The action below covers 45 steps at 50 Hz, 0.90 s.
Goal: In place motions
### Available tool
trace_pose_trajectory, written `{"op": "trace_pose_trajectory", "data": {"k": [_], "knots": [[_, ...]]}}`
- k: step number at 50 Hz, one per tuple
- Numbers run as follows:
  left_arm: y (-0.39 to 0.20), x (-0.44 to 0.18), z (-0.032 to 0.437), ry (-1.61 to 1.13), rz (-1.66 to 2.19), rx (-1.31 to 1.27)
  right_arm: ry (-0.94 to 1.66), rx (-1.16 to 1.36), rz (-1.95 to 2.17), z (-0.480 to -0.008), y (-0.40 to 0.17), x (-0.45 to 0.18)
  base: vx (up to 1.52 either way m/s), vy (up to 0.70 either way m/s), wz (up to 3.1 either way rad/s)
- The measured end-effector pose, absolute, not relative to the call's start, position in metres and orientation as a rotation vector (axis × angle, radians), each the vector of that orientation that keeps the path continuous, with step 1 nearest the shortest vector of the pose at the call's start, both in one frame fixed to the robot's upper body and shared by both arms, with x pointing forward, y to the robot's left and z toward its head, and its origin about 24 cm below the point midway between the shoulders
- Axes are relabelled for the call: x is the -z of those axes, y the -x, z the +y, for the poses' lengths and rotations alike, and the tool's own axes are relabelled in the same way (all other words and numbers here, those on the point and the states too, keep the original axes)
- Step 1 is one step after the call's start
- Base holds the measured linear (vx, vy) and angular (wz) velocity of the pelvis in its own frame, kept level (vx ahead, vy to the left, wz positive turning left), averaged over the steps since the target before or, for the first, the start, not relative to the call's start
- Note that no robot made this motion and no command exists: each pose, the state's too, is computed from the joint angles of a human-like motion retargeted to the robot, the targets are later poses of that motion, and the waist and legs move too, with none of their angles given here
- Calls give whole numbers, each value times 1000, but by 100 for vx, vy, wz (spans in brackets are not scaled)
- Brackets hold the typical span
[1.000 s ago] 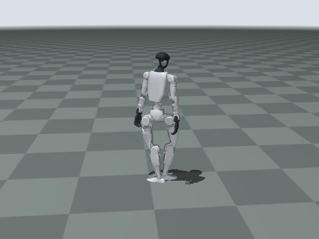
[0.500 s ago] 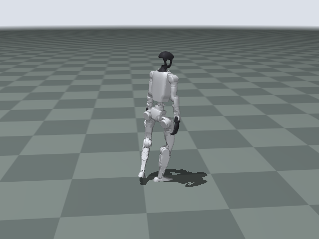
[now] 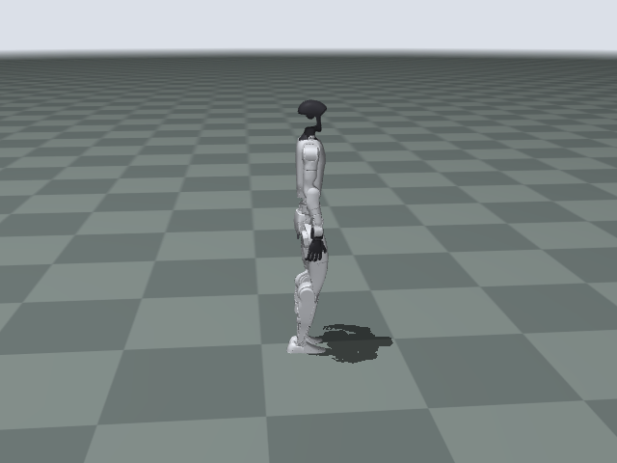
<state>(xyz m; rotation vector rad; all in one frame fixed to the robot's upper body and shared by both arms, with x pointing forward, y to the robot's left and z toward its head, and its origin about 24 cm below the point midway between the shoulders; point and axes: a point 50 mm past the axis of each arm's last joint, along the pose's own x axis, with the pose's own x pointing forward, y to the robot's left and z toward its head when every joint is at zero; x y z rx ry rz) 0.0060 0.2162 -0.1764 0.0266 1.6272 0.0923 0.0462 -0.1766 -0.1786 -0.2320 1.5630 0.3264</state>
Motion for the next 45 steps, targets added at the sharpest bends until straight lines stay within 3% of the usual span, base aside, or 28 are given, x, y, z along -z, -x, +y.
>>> {"op": "trace_pose_trajectory", "data": {"k": [7,12,29,33,40,45], "knots": [[-40,175,217,82,1498,-125,191,-201,1856,-199,24,175,8,4,-7],[-40,175,215,95,1499,-119,167,-163,1924,-204,42,172,5,3,4],[-5,177,211,48,1629,-66,162,-191,1725,-195,-11,178,-5,0,112],[-17,177,212,21,1598,-34,271,-239,1724,-206,-20,176,-10,3,119],[-34,176,211,-8,1546,-5,699,-458,1698,-240,-39,168,-6,9,276],[-47,173,221,-46,1521,0,738,-405,1696,-256,-37,165,-5,18,387]]}}
